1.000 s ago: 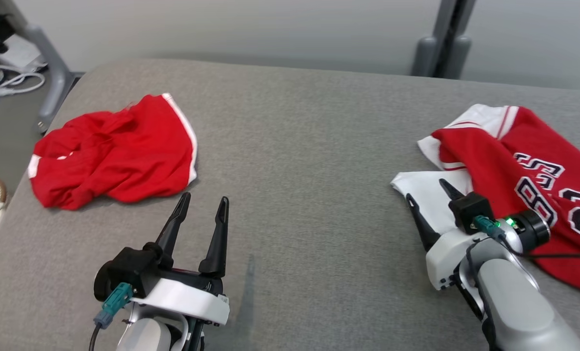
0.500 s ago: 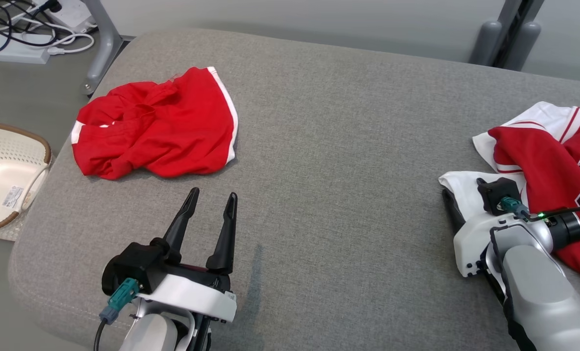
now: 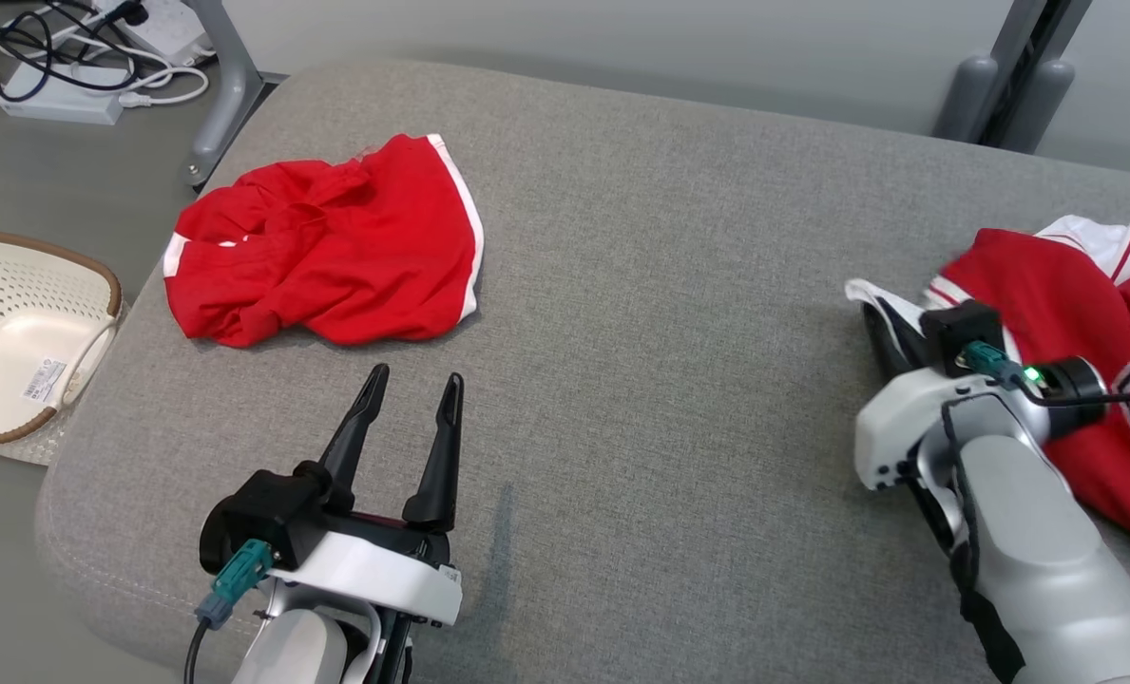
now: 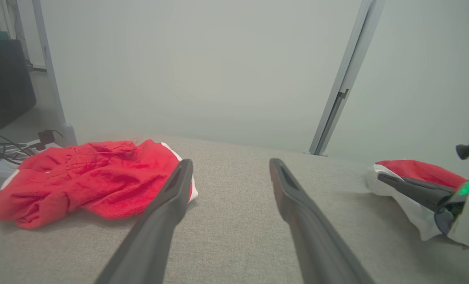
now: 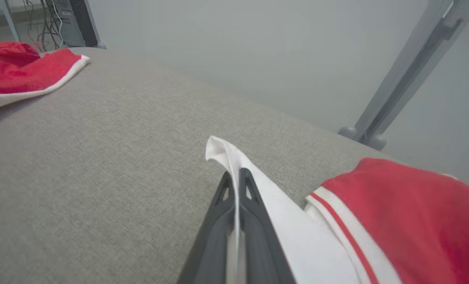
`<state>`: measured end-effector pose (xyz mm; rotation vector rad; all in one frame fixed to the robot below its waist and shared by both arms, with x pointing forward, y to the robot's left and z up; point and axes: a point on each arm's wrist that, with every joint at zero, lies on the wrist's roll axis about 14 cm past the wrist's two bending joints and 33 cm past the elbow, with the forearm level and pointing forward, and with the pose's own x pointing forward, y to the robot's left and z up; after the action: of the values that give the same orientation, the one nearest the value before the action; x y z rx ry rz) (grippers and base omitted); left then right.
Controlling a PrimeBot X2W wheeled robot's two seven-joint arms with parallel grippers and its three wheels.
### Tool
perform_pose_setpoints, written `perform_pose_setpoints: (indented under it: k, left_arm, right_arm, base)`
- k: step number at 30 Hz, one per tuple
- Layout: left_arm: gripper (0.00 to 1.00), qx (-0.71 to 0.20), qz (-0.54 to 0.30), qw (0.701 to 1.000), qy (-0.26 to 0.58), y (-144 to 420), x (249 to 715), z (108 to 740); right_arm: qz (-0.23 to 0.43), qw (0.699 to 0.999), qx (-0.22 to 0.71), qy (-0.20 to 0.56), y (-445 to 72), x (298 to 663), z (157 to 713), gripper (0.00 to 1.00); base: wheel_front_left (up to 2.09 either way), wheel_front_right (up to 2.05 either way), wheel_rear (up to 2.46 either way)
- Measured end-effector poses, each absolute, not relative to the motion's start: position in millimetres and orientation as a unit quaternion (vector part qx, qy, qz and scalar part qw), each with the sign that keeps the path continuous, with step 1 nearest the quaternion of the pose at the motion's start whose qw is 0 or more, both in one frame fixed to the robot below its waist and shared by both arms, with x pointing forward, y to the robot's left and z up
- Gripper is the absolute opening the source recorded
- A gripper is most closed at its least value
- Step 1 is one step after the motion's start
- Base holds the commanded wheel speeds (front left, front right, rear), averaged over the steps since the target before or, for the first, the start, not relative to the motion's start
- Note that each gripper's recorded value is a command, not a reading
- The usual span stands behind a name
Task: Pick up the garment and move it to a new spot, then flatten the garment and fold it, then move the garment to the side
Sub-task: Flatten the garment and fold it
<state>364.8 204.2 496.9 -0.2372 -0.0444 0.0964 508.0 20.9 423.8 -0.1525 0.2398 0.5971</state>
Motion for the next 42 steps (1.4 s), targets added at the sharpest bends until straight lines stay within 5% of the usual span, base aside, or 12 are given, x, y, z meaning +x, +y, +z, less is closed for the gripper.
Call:
perform_pose_setpoints:
  k: [10, 18, 19, 20, 27, 42]
  left_arm:
    - [1.00, -0.119, 0.049, 0.991, -0.045, 204, 357, 512]
    - [1.00, -0.119, 0.054, 0.990, -0.053, 207, 348, 516]
    - [1.00, -0.119, 0.054, 0.990, -0.054, 206, 348, 517]
    - [1.00, -0.119, 0.054, 0.990, -0.054, 206, 348, 516]
    - [1.00, -0.123, 0.043, 0.990, -0.054, 198, 352, 516]
    - [1.00, -0.133, -0.020, 0.988, -0.081, 161, 376, 537]
  right_arm:
    - [0.456, 0.890, 0.001, 0.013, 126, 438, 501, 0.00]
    - [0.559, 0.827, -0.009, 0.061, 160, 361, 477, 0.00]
    - [0.562, 0.823, -0.027, 0.078, 155, 357, 465, 0.26]
    - [0.562, 0.821, -0.040, 0.089, 150, 355, 455, 1.00]
    - [0.535, 0.836, -0.034, 0.112, 132, 371, 452, 1.00]
    - [0.304, 0.953, 0.010, -0.009, -26, 457, 526, 1.00]
  base:
    - [0.00, 0.00, 0.00]
    - [0.00, 0.00, 0.00]
    - [0.00, 0.00, 0.00]
    - [0.00, 0.00, 0.00]
    - [0.00, 0.00, 0.00]
    - [0.00, 0.00, 0.00]
